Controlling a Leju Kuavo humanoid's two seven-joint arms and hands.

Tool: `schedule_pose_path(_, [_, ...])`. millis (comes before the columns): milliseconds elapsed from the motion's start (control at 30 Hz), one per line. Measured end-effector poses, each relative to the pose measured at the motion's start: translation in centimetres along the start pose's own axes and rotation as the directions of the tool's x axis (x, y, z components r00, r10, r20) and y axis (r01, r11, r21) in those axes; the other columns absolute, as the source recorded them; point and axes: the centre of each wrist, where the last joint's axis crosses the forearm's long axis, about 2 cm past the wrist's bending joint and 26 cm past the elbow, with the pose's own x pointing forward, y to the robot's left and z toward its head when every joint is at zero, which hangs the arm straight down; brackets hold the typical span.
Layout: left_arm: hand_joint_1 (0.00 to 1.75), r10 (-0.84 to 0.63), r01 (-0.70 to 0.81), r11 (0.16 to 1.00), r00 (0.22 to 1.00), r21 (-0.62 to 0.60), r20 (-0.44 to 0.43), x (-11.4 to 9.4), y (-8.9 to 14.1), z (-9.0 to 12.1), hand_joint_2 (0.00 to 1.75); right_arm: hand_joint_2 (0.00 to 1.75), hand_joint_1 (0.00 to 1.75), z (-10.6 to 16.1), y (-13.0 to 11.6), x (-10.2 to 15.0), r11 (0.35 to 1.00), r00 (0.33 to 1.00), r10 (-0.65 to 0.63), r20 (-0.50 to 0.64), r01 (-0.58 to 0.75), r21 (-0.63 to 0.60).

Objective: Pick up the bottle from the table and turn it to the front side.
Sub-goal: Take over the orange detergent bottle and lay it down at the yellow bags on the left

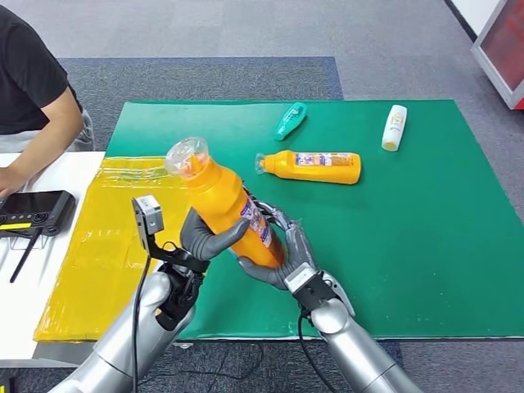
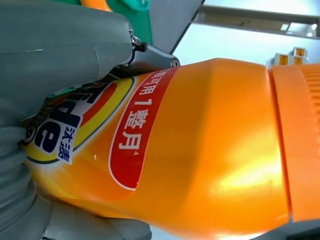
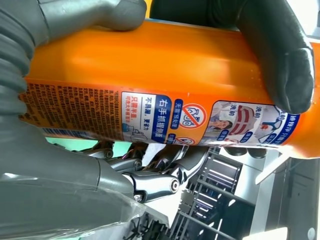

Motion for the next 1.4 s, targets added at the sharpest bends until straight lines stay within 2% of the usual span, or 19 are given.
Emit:
schedule_pose_path(100, [1.75,-0.04,0.04,0.999,0.999,0.019,0.013,0.1,0.0,0.2,1.75,1.75,0.19,0.0,-0.1,-0.1,1.0,1.0,0.001,-0.005,-0.001,-0.002])
schedule_pose_path(133, [1.75,-0.052,0.051,0.998,0.999,0.027,0.018,0.1,0.1,0.3,1.75,1.75,0.05,0.0,-0.1,-0.2,1.0,1.0,0.001,-0.006,-0.001,-0.002])
schedule_pose_path(167, [1.75,-0.064,0.063,0.997,0.998,0.037,0.022,0.2,0.2,0.3,1.75,1.75,0.0,0.0,-0.1,-0.2,1.0,1.0,0.0,-0.008,0.0,-0.002])
schedule_pose_path(400, [1.75,-0.142,0.139,0.988,0.989,0.073,0.035,1.1,1.3,0.5,1.75,1.75,0.0,0.2,0.1,-0.4,1.0,1.0,-0.013,-0.02,0.013,-0.002])
schedule_pose_path(667, [1.75,-0.21,0.209,0.972,0.978,0.104,-0.002,1.3,2.6,1.6,1.75,1.75,0.0,0.3,0.3,-0.6,1.0,0.999,-0.017,-0.034,0.016,-0.01])
schedule_pose_path(1200, [1.75,-0.145,0.168,0.98,0.97,0.103,-0.193,0.7,4.4,5.1,1.75,1.75,0.0,0.6,0.7,-1.2,0.999,0.997,-0.027,-0.072,0.024,-0.045])
schedule_pose_path(1400, [1.75,-0.218,0.25,0.965,0.932,0.076,-0.29,0.6,5.4,6.8,1.75,1.75,0.0,1.0,0.8,-1.4,0.998,0.996,-0.032,-0.089,0.027,-0.06])
